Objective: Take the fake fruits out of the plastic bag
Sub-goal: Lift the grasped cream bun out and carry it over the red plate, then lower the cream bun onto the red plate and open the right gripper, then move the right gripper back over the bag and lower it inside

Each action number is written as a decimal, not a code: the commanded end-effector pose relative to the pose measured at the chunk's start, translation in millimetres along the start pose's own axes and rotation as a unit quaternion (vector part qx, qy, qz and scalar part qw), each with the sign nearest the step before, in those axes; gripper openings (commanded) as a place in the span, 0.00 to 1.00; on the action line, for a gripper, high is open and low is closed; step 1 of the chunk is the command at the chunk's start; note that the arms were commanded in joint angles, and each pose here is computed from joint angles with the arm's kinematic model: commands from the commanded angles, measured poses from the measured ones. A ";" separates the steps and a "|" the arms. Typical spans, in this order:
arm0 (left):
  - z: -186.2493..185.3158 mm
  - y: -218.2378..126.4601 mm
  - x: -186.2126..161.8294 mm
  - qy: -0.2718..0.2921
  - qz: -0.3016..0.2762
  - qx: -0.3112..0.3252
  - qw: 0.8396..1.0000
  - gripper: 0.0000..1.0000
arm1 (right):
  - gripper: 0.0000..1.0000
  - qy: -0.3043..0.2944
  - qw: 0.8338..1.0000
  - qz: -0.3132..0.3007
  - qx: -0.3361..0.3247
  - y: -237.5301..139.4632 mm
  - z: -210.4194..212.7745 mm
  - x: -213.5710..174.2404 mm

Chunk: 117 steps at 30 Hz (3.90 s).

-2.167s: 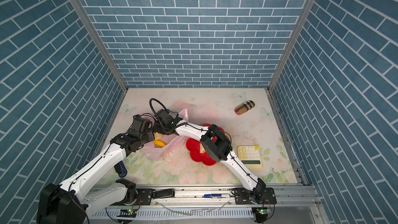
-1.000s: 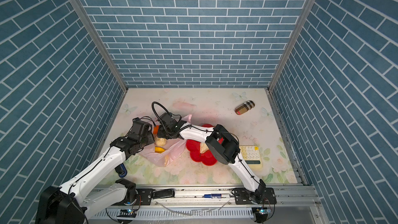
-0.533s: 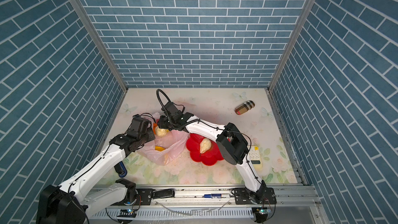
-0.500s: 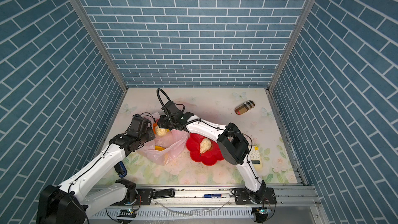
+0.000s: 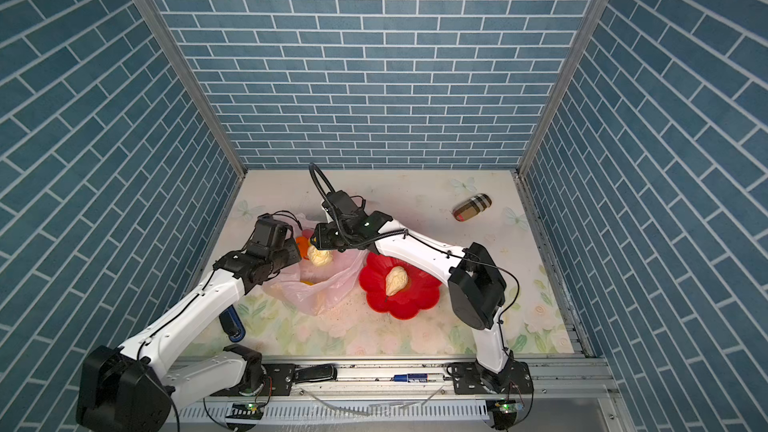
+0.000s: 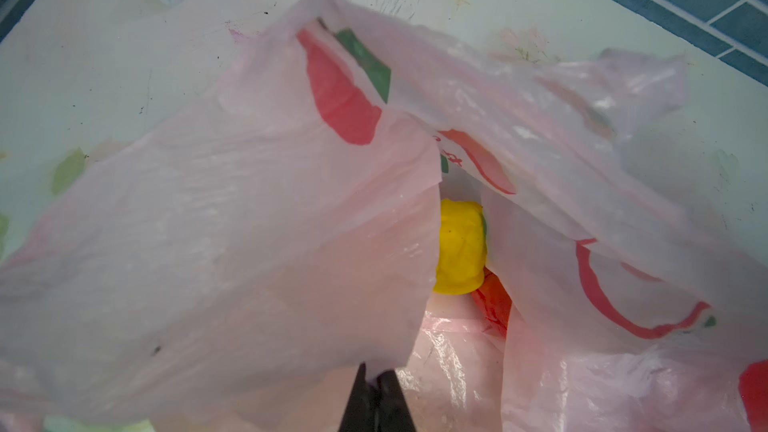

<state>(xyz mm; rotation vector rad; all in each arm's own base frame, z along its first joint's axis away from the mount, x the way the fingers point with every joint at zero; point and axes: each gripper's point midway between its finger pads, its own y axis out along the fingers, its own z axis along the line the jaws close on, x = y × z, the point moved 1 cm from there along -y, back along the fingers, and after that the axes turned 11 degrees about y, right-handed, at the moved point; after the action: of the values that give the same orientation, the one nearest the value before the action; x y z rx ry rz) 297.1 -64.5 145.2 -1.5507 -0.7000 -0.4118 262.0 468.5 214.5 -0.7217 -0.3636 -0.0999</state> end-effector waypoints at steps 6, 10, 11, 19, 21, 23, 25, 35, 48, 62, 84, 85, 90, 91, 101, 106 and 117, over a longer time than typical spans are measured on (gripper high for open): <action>-0.2 0.8 1.0 0.000 -0.005 -0.005 1.000 0.07 | 0.07 -0.012 0.999 -0.047 0.002 -77.8 -7.5 24.3; -0.7 3.4 -2.4 0.001 0.001 -0.008 1.000 0.07 | 0.06 -0.012 0.997 -0.077 -0.014 -111.6 -18.4 34.1; -1.1 3.1 -2.2 0.001 0.001 -0.009 1.000 0.07 | 0.07 -0.013 0.996 -0.085 -0.020 -121.3 -21.9 36.1; -1.1 2.8 -1.9 0.002 0.001 -0.008 1.000 0.07 | 0.06 -0.007 0.987 -0.134 -0.091 -184.9 -66.2 32.3; -1.1 2.4 -1.7 0.002 0.001 -0.008 1.000 0.07 | 0.06 0.003 0.984 -0.142 -0.109 -194.9 -83.0 28.3; -1.0 1.6 -0.7 0.001 0.000 -0.008 1.000 0.07 | 0.06 0.017 0.981 -0.147 -0.125 -202.5 -101.2 22.1; -0.4 0.8 -1.2 0.003 0.001 -0.006 1.000 0.07 | 0.06 0.030 0.977 -0.152 -0.145 -206.9 -121.2 14.9; -0.6 -3.4 1.7 0.012 0.002 -0.006 1.000 0.07 | 0.07 0.085 0.966 -0.132 -0.205 -175.6 -206.3 -19.3; -1.1 -6.9 4.0 0.020 0.002 -0.006 1.000 0.07 | 0.06 0.115 0.962 -0.100 -0.228 -135.3 -253.4 -43.9; 1.4 -6.4 0.1 0.019 0.004 -0.004 1.000 0.07 | 0.09 0.130 0.961 -0.067 -0.234 -108.6 -274.0 -58.9; 1.3 -6.9 0.6 0.020 0.001 -0.005 1.000 0.07 | 0.56 0.122 0.961 -0.061 -0.242 -115.0 -267.4 -54.6; 1.2 -6.7 0.2 0.020 0.001 -0.006 1.000 0.07 | 0.58 0.119 0.961 -0.062 -0.244 -117.6 -265.8 -52.7; 0.0 -6.7 0.0 0.018 -0.001 -0.011 1.000 0.07 | 0.64 0.112 0.962 -0.073 -0.237 -127.7 -253.5 -43.4; -0.2 -6.6 0.2 0.018 -0.001 -0.011 1.000 0.07 | 0.65 0.110 0.962 -0.076 -0.238 -130.3 -251.3 -41.1; -0.4 -6.7 -0.8 0.016 -0.007 -0.017 1.000 0.07 | 0.62 0.076 0.968 -0.111 -0.210 -167.9 -208.7 -18.2; -0.5 -6.1 -6.6 0.014 -0.005 -0.024 1.000 0.07 | 0.60 0.049 0.973 -0.133 -0.182 -183.9 -176.8 -9.9; 7.2 -4.7 -33.5 0.005 0.017 -0.027 0.999 0.07 | 0.54 -0.072 0.985 -0.128 -0.090 -154.9 -55.1 0.3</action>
<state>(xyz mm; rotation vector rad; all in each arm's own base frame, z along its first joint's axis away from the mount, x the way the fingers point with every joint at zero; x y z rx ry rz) 274.7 -65.7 133.9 -1.6028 -0.6675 -0.4423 243.0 289.7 259.4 -0.8880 -0.5146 -0.3602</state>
